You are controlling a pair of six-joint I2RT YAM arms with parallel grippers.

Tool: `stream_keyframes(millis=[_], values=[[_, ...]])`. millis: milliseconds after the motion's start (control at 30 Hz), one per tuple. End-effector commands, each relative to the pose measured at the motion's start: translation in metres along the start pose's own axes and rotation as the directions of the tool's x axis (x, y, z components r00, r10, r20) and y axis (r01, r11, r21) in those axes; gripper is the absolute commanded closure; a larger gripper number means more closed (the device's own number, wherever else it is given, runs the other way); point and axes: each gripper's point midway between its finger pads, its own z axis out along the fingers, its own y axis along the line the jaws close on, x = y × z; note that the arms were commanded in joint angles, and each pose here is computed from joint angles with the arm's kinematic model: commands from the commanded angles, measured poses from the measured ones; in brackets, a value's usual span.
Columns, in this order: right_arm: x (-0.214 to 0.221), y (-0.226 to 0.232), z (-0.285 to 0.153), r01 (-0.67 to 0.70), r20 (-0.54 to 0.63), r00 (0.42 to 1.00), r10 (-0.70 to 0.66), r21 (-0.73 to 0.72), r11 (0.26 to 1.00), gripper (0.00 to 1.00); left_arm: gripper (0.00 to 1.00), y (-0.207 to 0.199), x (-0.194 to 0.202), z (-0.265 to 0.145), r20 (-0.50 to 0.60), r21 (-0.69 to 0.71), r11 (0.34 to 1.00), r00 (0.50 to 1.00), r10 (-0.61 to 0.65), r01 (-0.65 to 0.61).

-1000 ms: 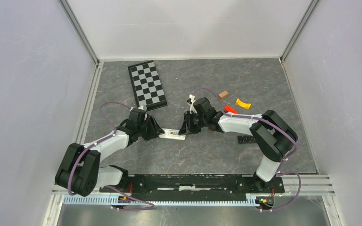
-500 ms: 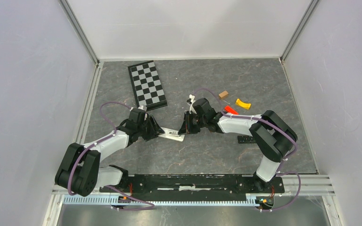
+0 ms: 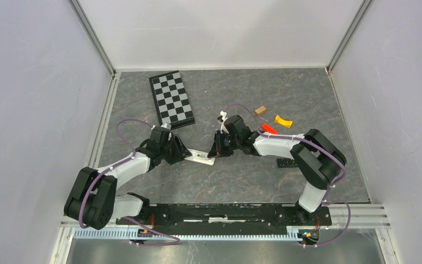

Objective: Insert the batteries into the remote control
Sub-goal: Load the battery cover into the remote control.

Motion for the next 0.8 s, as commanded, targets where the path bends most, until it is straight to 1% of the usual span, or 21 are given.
stream_keyframes(millis=[0,167,267,367,433,500,600,700,767], values=[[0.000,-0.007,0.005,0.014,0.010,1.000,-0.015,0.031,0.999,0.82,0.47,-0.005,-0.009,-0.004,0.029,0.004,0.999,0.999,0.036,-0.037],[0.000,-0.020,0.006,0.037,0.008,0.999,-0.038,0.093,0.995,0.82,0.47,-0.006,-0.009,-0.005,0.029,0.004,0.999,0.999,0.037,-0.037],[0.000,-0.022,0.006,0.047,0.008,0.999,-0.048,0.102,0.994,0.80,0.47,-0.006,-0.010,-0.005,0.032,0.005,0.999,0.999,0.038,-0.038],[-0.002,-0.017,0.003,0.054,0.018,0.998,-0.056,0.085,0.995,0.76,0.47,-0.006,-0.011,-0.007,0.037,0.002,0.999,0.999,0.039,-0.039],[-0.008,-0.010,-0.001,0.067,0.036,0.997,-0.069,0.070,0.995,0.71,0.47,-0.007,-0.013,-0.008,0.044,0.002,0.999,0.998,0.039,-0.039],[-0.014,-0.002,-0.007,0.085,0.059,0.994,-0.088,0.054,0.995,0.65,0.46,-0.007,-0.014,-0.009,0.050,-0.003,0.999,0.998,0.041,-0.040],[-0.023,0.006,-0.016,0.121,0.098,0.987,-0.125,0.043,0.992,0.60,0.45,-0.006,-0.015,-0.009,0.055,-0.009,0.999,0.998,0.040,-0.040],[-0.028,0.012,-0.020,0.155,0.121,0.980,-0.157,0.030,0.988,0.62,0.45,-0.005,-0.015,-0.009,0.055,-0.014,0.999,0.998,0.039,-0.038],[-0.026,0.022,-0.019,0.173,0.125,0.978,-0.168,-0.025,0.985,0.68,0.45,-0.005,-0.015,-0.008,0.054,-0.013,0.999,0.998,0.038,-0.038]])
